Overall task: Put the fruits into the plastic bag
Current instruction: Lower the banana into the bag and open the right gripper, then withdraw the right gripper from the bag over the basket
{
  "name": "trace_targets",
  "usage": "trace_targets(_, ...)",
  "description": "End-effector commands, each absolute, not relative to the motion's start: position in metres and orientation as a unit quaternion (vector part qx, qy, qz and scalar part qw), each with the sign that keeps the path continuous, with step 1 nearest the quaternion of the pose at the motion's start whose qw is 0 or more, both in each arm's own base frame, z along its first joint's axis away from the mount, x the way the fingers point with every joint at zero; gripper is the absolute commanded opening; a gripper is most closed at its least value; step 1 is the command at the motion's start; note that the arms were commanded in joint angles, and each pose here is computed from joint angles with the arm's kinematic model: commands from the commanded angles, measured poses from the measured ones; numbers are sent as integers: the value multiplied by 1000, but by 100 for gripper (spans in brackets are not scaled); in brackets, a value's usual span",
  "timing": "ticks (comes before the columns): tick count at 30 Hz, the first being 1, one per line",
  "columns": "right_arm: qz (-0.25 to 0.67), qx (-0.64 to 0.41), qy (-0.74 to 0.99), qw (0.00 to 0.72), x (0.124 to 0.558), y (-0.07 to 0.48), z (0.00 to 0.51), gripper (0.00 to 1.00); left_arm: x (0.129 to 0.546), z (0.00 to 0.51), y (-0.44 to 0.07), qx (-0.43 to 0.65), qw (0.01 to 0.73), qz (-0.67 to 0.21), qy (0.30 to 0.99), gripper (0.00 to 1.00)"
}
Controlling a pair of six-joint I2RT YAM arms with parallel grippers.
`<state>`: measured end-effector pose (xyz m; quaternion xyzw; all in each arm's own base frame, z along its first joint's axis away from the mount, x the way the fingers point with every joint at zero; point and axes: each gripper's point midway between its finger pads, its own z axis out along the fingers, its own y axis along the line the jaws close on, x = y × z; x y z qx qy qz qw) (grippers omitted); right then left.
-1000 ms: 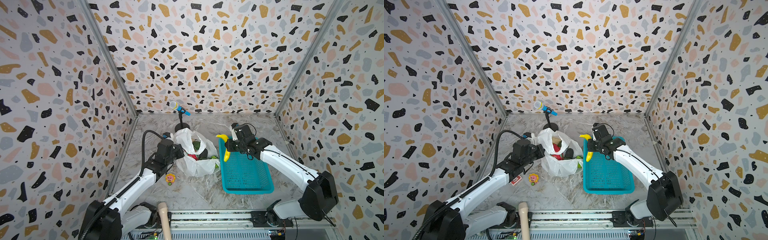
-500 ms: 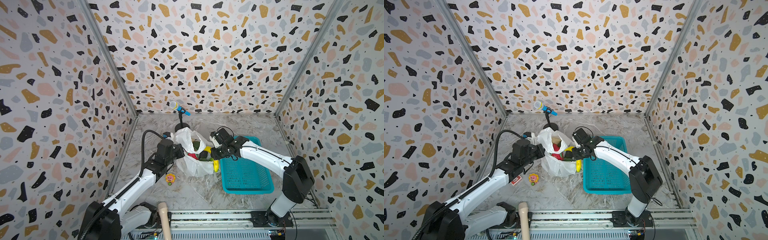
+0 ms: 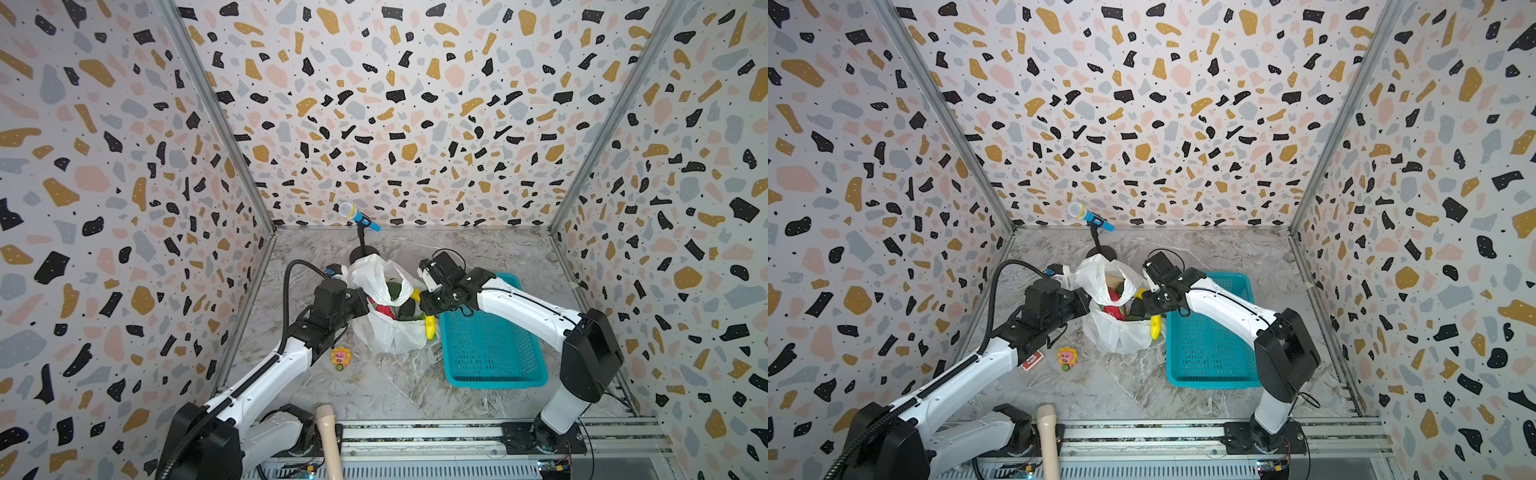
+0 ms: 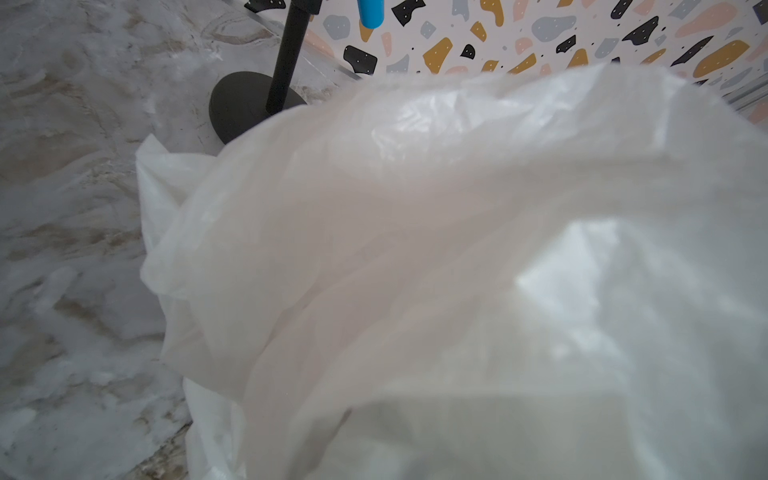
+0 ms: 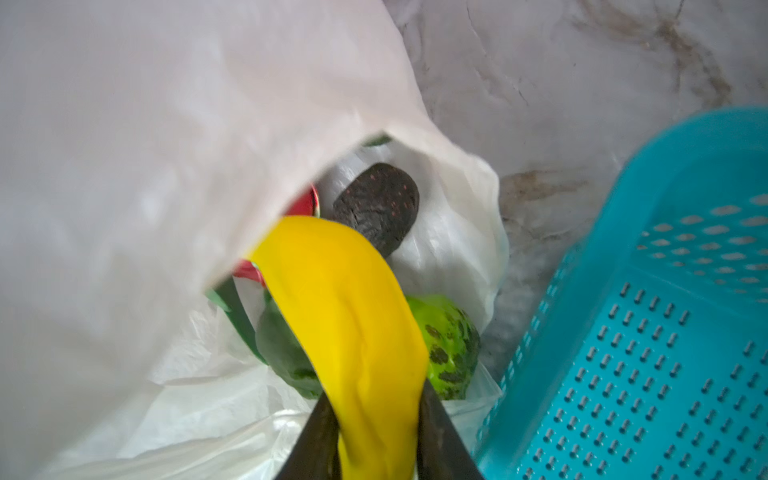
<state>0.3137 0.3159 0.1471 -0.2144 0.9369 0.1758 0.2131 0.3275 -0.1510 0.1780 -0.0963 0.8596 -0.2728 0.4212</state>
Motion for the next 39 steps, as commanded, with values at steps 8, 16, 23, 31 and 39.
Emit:
trace_targets(8,245,-239,904,258,367,389,181,51,330,188,-154,-82,441,-278,850,0)
trace_targets(16,246,-242,897,278,343,361,200,77,331,184,-153,-85,436,-273,853,0)
trace_targets(23,209,-201,920,264,308,304,179,77,331,180,-154,-88,430,-273,856,0)
trace_targets(31,216,-185,937,201,283,291,138,77,331,178,-155,-87,427,-274,858,0)
trace_targets(39,155,-116,966,169,291,241,111,78,331,179,-155,-88,427,-274,857,0)
